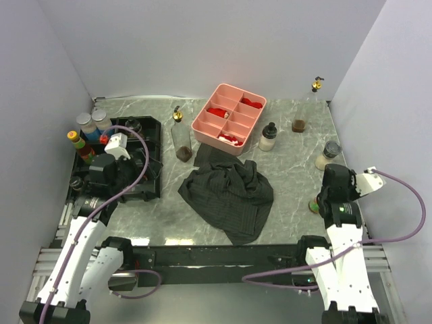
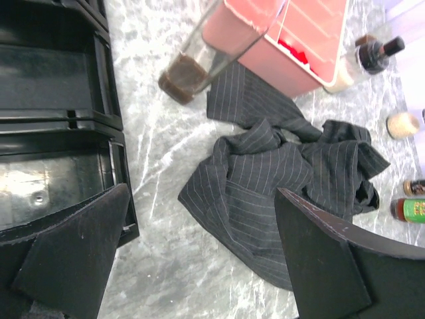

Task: Organize the condiment bottles
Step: Pick up the bottle from the corner of the board, then place the bottle at the center of the board.

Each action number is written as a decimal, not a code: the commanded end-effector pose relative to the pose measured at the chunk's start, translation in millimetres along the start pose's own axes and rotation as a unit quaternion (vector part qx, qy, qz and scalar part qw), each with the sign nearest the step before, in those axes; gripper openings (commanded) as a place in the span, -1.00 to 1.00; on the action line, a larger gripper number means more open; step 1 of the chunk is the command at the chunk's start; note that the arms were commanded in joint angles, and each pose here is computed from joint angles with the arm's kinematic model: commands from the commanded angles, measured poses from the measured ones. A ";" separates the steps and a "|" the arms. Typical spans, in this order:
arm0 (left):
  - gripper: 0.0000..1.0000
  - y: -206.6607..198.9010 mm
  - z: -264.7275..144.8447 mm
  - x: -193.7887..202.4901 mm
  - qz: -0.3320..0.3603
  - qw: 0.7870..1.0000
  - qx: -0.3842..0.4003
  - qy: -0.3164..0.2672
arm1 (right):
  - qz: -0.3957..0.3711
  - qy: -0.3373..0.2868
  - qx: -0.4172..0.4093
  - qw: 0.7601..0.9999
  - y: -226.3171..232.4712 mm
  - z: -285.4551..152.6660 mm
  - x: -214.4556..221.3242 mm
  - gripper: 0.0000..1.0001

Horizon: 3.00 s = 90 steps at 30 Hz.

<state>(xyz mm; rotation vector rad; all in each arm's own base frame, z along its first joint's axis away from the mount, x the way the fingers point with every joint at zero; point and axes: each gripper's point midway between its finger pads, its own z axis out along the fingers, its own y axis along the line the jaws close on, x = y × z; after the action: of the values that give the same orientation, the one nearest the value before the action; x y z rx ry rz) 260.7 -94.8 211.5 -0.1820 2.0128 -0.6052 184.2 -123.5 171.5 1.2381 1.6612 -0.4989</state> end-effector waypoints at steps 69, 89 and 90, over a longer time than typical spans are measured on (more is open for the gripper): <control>0.93 35.6 -64.1 -56.9 -0.038 0.974 -0.128 -0.186 | -0.261 0.081 -0.776 0.569 224.6 -483.3 203.4 0.80; 0.94 10.1 -26.8 -15.4 -0.058 0.995 -0.085 -0.009 | -0.219 0.070 -0.710 0.666 155.7 -357.1 91.8 1.00; 0.94 7.8 -29.7 -13.4 -0.053 0.995 -0.085 0.000 | -0.198 0.064 -0.711 0.672 153.4 -351.1 79.2 1.00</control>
<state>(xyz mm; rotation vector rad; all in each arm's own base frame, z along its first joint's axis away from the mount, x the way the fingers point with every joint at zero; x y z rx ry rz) 251.4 -58.6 202.2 -0.4709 2.0619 -0.4318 155.5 285.7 296.5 -0.3741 1.7201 0.7181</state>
